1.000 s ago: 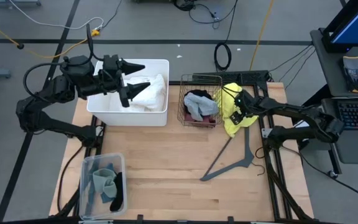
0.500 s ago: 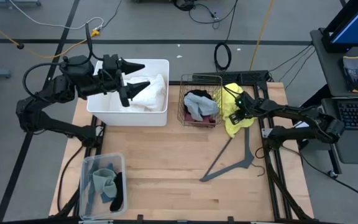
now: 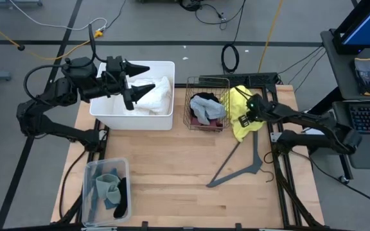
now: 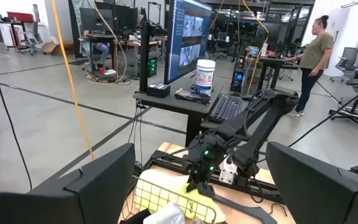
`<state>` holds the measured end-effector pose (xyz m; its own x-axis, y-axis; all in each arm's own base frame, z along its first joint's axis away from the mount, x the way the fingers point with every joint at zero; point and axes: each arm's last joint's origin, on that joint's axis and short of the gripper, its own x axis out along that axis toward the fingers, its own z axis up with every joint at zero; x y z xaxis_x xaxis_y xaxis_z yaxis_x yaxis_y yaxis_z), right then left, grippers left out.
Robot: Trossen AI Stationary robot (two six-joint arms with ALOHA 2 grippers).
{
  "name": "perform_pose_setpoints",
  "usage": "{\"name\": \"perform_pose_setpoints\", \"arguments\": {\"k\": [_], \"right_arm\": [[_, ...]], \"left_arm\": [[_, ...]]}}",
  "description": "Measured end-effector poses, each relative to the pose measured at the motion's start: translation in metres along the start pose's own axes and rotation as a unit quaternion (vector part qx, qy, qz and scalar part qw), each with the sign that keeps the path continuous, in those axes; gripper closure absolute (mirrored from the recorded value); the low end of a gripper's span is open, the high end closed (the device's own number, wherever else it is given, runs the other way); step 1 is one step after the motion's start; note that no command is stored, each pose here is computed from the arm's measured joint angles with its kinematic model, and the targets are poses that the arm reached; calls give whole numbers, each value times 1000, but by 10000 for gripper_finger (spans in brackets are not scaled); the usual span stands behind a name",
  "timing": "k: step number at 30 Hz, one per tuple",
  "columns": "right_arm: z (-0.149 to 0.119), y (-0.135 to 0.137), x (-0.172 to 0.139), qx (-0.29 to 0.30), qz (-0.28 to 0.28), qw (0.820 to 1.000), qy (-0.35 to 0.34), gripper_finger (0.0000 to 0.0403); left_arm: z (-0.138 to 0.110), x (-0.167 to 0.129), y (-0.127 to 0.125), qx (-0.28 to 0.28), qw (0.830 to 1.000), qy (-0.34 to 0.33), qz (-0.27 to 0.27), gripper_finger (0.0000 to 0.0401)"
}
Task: Pick & Place Cloths
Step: Put the yellow t-shirt into the white bin
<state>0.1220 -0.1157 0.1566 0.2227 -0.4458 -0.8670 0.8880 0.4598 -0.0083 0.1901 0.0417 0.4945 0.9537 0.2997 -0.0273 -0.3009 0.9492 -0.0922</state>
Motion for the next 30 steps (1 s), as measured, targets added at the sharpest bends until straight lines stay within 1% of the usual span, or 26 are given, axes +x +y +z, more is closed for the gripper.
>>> {"name": "perform_pose_setpoints", "arguments": {"k": [4, 7, 12, 17, 23, 26, 30], "right_arm": [[1, -4, -16, 16, -7, 999, -44, 373], [1, -7, -29, 34, 2, 996, -80, 373], [0, -11, -47, 61, 21, 989, -135, 373], [1, -15, -64, 83, 11, 980, -182, 373], [14, -18, -96, 97, 26, 963, -251, 373], [21, -19, -115, 98, 36, 952, -286, 373], [32, -21, -142, 105, 57, 931, -346, 373]], "left_arm": [[0, 0, 0, 0, 1000, 2, 0, 36], [-1, 0, 0, 0, 1000, 2, 0, 36], [-3, 4, 0, 1, 1000, 8, 1, 36], [-4, 9, 0, 6, 1000, 13, 1, 36], [-8, 15, -1, 5, 1000, 22, 2, 36], [-10, 23, -1, -4, 1000, 28, 3, 36], [-15, 34, -2, -20, 999, 38, 6, 36]]}}
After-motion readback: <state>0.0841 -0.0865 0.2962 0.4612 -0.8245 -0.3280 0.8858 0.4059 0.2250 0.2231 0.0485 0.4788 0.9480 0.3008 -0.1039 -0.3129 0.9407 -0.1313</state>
